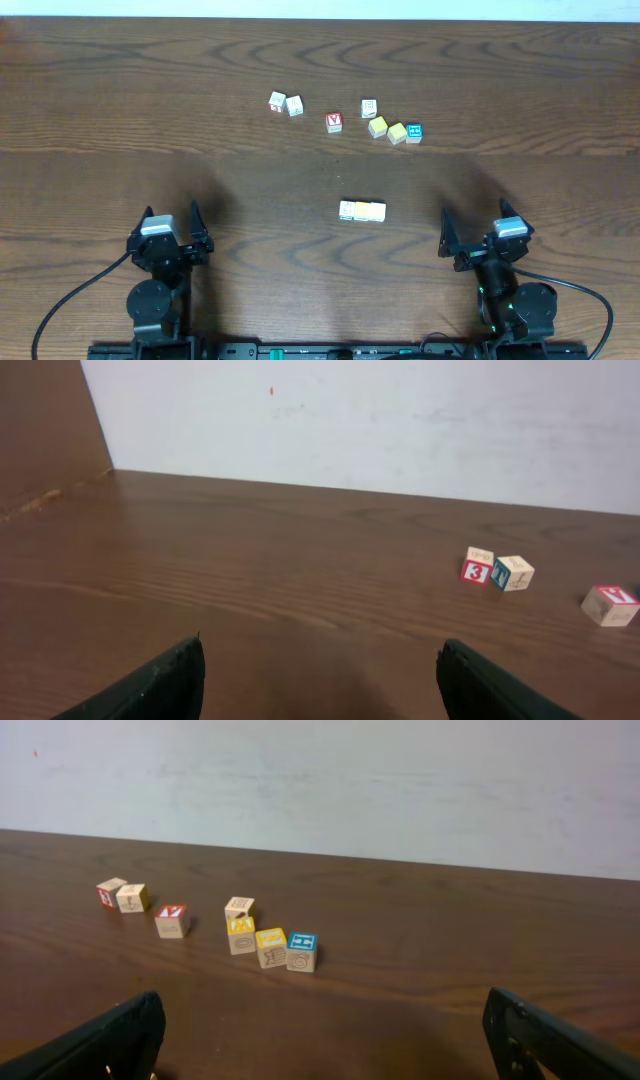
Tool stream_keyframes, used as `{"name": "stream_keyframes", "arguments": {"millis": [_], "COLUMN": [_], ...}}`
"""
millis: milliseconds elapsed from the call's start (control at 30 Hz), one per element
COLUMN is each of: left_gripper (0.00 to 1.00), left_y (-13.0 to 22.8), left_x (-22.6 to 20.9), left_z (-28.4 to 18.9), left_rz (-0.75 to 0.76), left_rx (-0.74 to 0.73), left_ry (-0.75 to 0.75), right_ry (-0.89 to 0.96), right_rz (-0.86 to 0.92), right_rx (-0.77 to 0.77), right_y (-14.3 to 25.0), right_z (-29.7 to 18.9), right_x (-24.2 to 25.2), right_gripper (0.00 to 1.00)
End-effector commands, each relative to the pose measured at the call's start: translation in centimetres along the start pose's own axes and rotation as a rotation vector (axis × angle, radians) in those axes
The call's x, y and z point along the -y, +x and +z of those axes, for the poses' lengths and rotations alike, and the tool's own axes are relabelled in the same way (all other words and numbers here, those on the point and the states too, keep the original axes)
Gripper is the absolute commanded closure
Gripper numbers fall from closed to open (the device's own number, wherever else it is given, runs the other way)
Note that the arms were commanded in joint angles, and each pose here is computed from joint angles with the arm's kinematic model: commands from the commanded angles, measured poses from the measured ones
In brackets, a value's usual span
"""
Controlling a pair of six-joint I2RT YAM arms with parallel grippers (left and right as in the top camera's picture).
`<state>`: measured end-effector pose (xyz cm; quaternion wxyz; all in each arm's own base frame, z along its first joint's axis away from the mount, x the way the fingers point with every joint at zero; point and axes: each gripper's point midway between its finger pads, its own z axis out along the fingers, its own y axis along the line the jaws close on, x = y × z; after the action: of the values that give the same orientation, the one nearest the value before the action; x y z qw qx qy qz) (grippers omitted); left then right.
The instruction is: Lift 3 blocks
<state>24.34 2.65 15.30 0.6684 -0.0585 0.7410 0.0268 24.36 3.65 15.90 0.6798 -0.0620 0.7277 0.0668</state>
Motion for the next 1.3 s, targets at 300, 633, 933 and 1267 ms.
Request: {"name": "stream_keyframes", "arguments": {"millis": [300, 633, 933, 1267], "left_gripper": [0.25, 0.25, 0.25, 0.25], "left_y": [1.64, 1.62, 1.64, 1.65], "left_x": [-0.2, -0.25, -0.26, -0.26], "left_z": [0.07, 0.07, 0.08, 0.08], "left_rz": [0.014, 0.014, 0.014, 0.014], "left_rx": [-0.049, -0.048, -0.05, -0.05], "left_ry": [-0.008, -0.011, -0.011, -0.011], "right_ry": [0.016, 0.016, 0.016, 0.016], "right_rz": [-0.013, -0.013, -0.013, -0.013], "right_rx": [0.002, 0.002, 0.002, 0.002], "right_y": [0.0, 0.0, 0.0, 0.0], "right_z": [-0.04, -0.04, -0.04, -0.04], "right_x": [0.36, 0.36, 0.36, 0.36], "right_gripper": [0.01, 0.01, 0.01, 0.01]}}
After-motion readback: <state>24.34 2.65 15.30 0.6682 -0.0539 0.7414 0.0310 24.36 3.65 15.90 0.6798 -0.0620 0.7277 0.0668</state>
